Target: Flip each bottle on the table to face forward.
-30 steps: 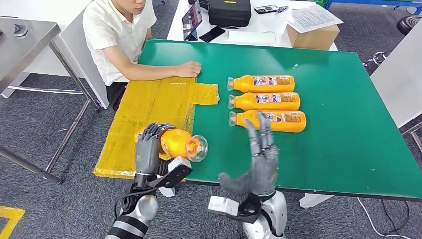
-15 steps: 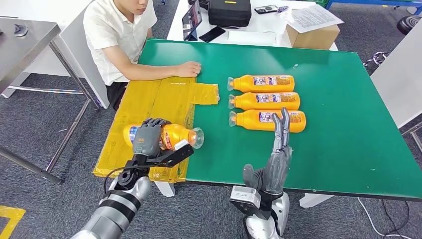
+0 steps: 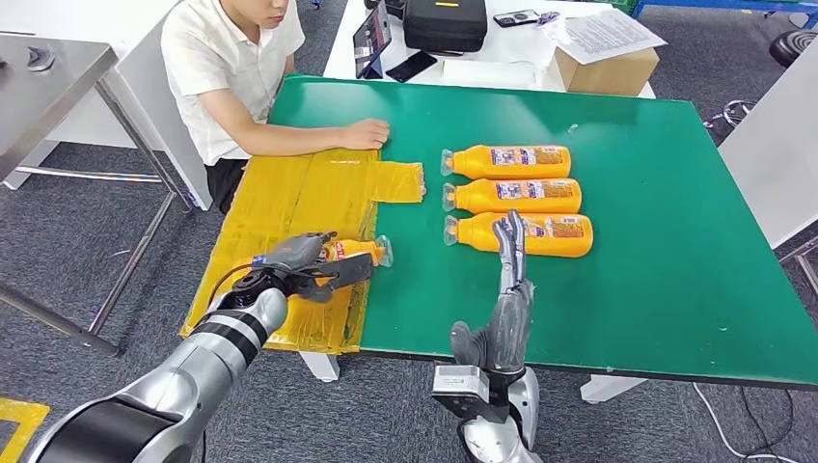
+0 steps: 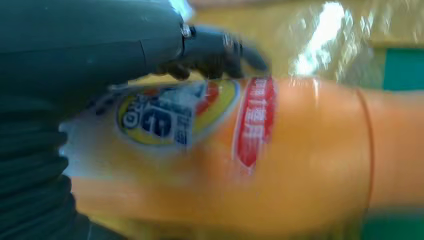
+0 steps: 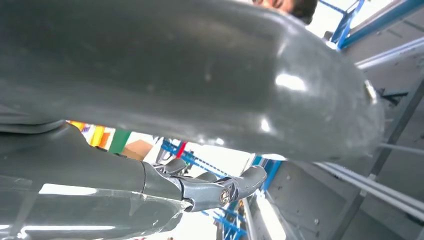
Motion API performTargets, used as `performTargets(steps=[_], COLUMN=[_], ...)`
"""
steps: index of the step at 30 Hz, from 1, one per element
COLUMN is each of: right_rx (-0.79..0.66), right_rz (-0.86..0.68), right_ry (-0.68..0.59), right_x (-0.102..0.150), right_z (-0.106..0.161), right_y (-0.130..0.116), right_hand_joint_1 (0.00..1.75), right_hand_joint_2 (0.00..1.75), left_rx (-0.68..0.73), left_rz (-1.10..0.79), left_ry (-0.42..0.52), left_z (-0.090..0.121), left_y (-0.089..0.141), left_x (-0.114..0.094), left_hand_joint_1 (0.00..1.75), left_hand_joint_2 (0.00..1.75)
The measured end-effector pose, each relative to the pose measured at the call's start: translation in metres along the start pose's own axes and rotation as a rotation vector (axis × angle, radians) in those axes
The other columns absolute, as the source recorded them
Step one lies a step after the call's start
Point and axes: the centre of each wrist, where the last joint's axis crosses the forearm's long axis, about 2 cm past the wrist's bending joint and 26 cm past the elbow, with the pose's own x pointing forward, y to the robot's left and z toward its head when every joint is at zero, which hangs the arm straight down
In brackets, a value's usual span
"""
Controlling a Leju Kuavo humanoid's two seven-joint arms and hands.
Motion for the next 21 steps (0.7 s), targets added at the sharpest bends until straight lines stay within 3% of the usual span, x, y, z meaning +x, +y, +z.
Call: performTargets(steps=[3,7,14,17,19,21], right_rx=[0.014,0.032,0.037,0.05,0.069,0.091], right_rz=[-0.011,-0.015,-0.016,-0.014,-0.002,0.017], right_ry=[-0.005,-0.007,-0.005,-0.003,-0.007,-0.013], right_x=[-0.001,-0.002,-0.003,-0.005,-0.006,-0.006], right_z=[0.001,0.003,0.005,0.008,0.012,0.017], right_y=[0.002,0.002,0.002,0.001,0.0,-0.002], right_hand_joint_1=[0.0,0.0,0.0,0.0,0.0,0.0], right_hand_joint_2=[0.0,1.75,1.75,1.75,1.75,1.75], left_rx=[-0.081,-0.123,-0.135,-0.15,-0.05,0.173], left_rz=[0.092,0.134,0.146,0.198,0.271,0.338], left_ry=[-0.059,-0.111,-0.127,-0.196,-0.294,-0.386], left_z=[-0.002,-0.003,-0.004,-0.003,0.002,0.011], left_y=[0.005,0.008,0.008,0.004,-0.009,-0.023], left_x=[0.0,0.001,0.002,0.004,0.009,0.02], left_hand_joint_1=[0.0,0.0,0.0,0.0,0.0,0.0], left_hand_joint_2=[1.75,1.75,1.75,1.75,1.75,1.75])
